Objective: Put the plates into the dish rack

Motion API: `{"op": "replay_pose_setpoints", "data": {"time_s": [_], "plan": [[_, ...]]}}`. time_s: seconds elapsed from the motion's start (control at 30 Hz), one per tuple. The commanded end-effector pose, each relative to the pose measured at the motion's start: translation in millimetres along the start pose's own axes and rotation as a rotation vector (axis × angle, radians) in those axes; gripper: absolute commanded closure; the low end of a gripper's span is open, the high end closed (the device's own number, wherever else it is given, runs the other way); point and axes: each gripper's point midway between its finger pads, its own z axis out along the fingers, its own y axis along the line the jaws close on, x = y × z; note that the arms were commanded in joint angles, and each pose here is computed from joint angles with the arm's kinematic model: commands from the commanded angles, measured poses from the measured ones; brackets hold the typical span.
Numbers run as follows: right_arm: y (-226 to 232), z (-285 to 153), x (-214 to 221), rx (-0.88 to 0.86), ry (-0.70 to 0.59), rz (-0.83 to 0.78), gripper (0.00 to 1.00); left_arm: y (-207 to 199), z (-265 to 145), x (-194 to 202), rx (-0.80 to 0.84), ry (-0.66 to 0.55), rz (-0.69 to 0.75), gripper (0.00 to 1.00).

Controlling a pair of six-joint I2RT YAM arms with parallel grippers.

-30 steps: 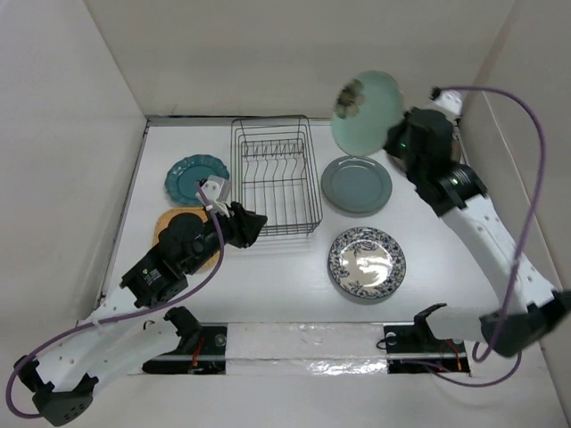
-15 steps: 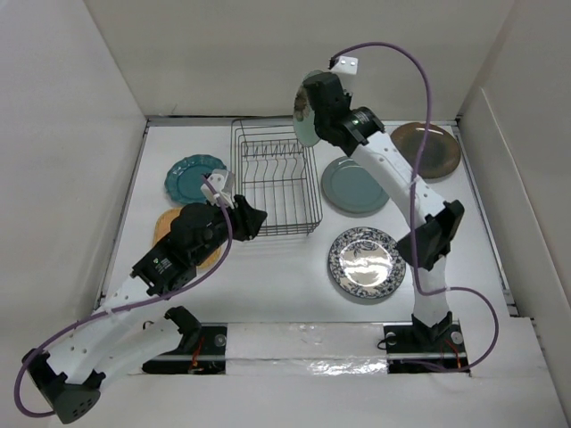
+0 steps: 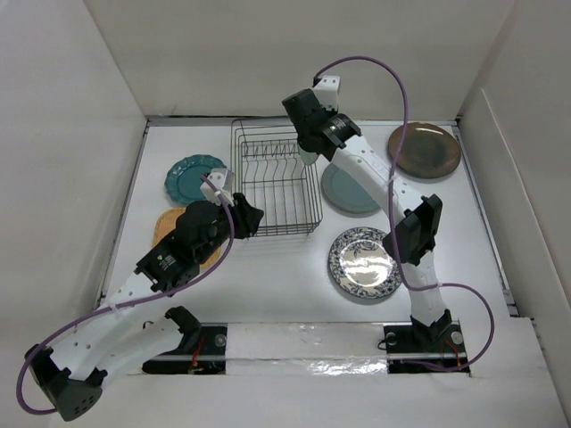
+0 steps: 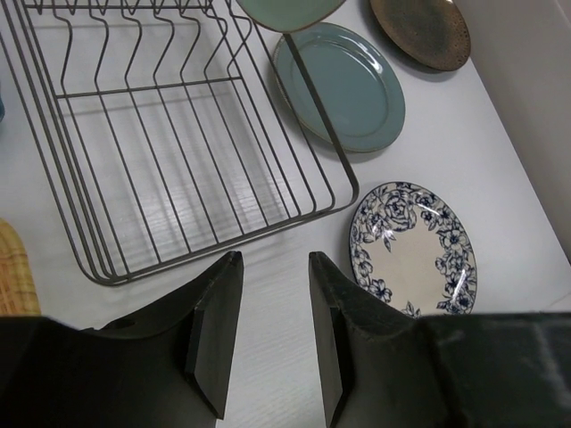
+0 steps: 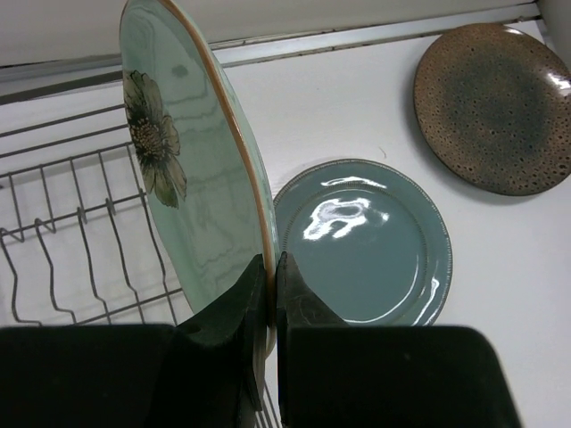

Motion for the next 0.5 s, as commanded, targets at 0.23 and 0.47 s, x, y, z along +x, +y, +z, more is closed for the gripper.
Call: {"op": "replay_pose_setpoints", "data": {"time_s": [0.23, 0.47], "plan": [[4, -2, -42, 0.043, -0.130, 0.146, 1.00, -6, -6, -22, -0.011, -0.061, -0.029, 0.53], [20, 3, -30, 0.042, -0.130, 0.098, 1.00, -7, -7, -20, -0.005, -0.058, -0.020, 0.53]]}}
